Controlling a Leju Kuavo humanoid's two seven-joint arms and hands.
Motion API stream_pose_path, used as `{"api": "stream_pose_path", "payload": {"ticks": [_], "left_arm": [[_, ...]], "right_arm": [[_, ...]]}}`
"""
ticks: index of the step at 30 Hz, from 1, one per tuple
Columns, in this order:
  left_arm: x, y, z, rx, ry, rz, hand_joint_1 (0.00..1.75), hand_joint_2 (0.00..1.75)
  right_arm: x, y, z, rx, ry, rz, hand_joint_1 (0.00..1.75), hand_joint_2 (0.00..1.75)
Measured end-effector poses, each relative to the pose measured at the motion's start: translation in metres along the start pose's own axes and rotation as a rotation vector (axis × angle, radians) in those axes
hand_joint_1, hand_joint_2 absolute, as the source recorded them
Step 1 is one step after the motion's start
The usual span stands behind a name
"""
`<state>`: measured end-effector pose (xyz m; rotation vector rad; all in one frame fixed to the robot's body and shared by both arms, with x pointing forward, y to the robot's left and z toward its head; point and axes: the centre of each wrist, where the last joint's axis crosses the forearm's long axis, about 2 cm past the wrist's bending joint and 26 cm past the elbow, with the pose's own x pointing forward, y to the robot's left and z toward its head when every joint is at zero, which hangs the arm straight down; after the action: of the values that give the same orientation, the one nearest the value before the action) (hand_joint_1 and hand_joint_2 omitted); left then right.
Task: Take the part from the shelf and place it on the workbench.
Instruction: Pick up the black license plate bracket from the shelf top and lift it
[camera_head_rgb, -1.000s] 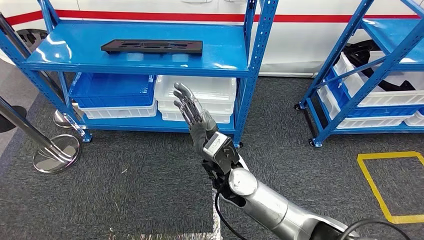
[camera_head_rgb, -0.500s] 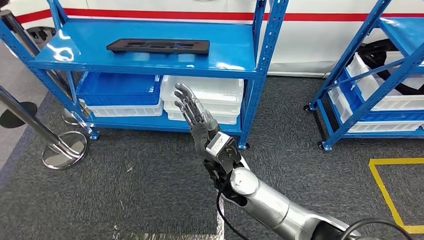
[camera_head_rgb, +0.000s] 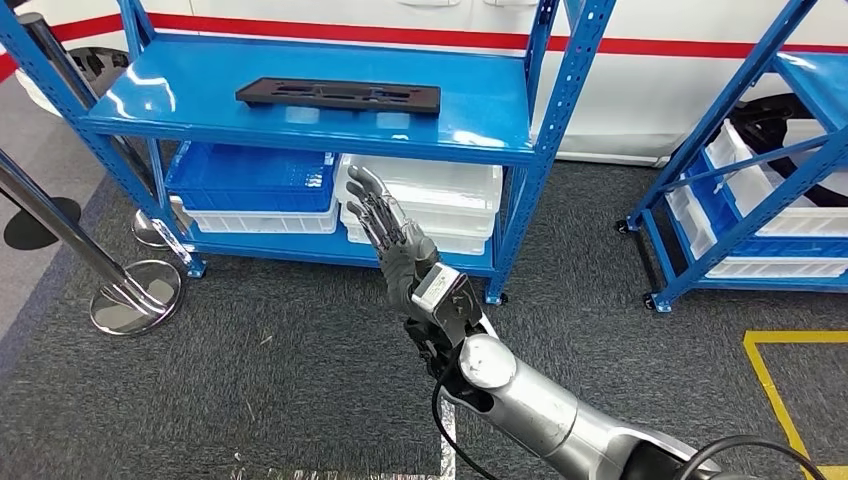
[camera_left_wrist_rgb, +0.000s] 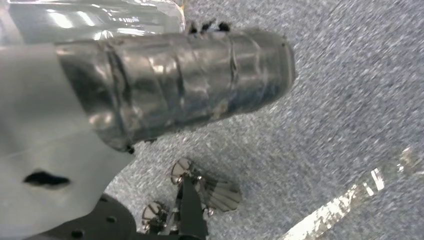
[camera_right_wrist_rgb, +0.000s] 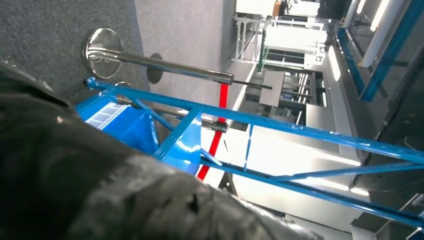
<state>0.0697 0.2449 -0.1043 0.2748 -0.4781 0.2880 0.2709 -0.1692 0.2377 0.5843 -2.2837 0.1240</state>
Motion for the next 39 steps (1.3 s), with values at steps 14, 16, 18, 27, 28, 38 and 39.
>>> {"api": "stream_pose_path", "payload": {"ticks": [14,16,18,27,28,38,39], "left_arm": [[0.0017,-0.0010,-0.0004,-0.008,-0.009,-0.006,0.00,0.00],[0.0019,-0.0008,-0.0005,-0.007,-0.014,-0.006,0.00,0.00],[0.0021,-0.0009,-0.0006,-0.007,-0.016,-0.006,0.00,0.00],[0.0000,-0.0004,0.0001,-0.007,-0.011,-0.006,0.00,0.00],[-0.0003,-0.0003,0.0002,-0.007,-0.011,-0.005,0.00,0.00],[-0.0020,0.0015,0.0001,-0.015,-0.009,-0.004,0.00,0.00],[-0.0019,0.0015,0.0001,-0.015,-0.009,-0.004,0.00,0.00]], "right_arm": [[-0.0019,-0.0008,0.0030,-0.001,0.012,-0.003,0.00,0.00],[-0.0018,-0.0008,0.0027,0.000,0.010,-0.003,0.00,0.00],[-0.0017,-0.0008,0.0025,0.000,0.009,-0.004,0.00,0.00],[-0.0020,-0.0006,0.0030,0.004,0.012,-0.007,0.00,0.00],[-0.0021,-0.0006,0.0029,0.007,0.013,-0.009,0.00,0.00],[-0.0038,-0.0009,0.0037,0.009,0.026,-0.018,0.00,0.00],[-0.0040,-0.0011,0.0038,0.008,0.027,-0.018,0.00,0.00]]}}
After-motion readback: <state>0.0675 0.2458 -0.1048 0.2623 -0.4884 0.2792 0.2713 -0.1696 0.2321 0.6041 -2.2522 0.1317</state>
